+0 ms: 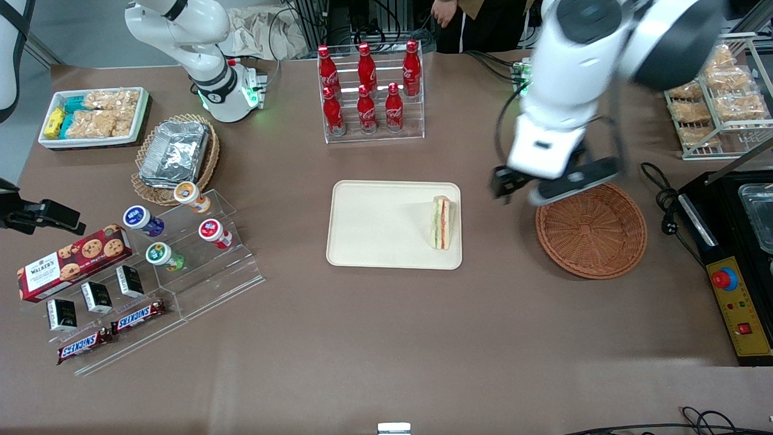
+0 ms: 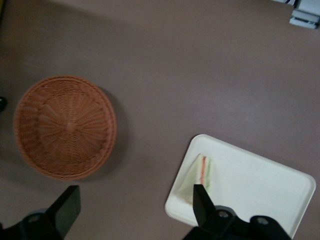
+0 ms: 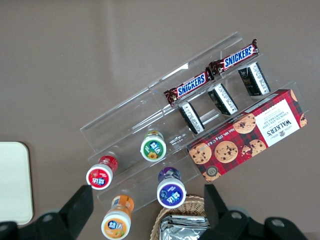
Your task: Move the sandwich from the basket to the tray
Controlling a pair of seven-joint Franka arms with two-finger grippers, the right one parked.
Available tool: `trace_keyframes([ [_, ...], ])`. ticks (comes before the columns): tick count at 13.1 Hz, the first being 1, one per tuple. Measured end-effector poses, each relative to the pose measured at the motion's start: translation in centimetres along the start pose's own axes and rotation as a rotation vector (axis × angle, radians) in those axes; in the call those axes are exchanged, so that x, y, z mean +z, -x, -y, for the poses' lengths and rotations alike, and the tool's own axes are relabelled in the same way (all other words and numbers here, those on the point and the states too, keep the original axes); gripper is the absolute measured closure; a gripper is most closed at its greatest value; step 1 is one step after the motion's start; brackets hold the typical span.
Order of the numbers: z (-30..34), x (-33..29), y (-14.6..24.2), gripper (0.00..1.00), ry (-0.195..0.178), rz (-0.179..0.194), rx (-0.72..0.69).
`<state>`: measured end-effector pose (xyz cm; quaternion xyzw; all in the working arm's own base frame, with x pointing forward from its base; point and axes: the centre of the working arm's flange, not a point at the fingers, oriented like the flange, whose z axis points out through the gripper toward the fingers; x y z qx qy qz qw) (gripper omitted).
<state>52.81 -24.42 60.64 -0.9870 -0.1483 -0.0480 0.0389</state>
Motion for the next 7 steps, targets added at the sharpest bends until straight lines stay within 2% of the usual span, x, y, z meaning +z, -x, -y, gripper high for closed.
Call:
trace_keyframes([
  [2, 7.7, -2.9, -2.3, 0.00, 0.042, 0.052, 0.085],
  [4, 16.5, -5.6, -3.7, 0.00, 0.073, 0.081, 0.197],
  [5, 19.5, -6.7, -3.5, 0.00, 0.079, 0.083, 0.248],
  [7, 20.8, -7.8, -2.9, 0.00, 0.085, 0.070, 0.329],
])
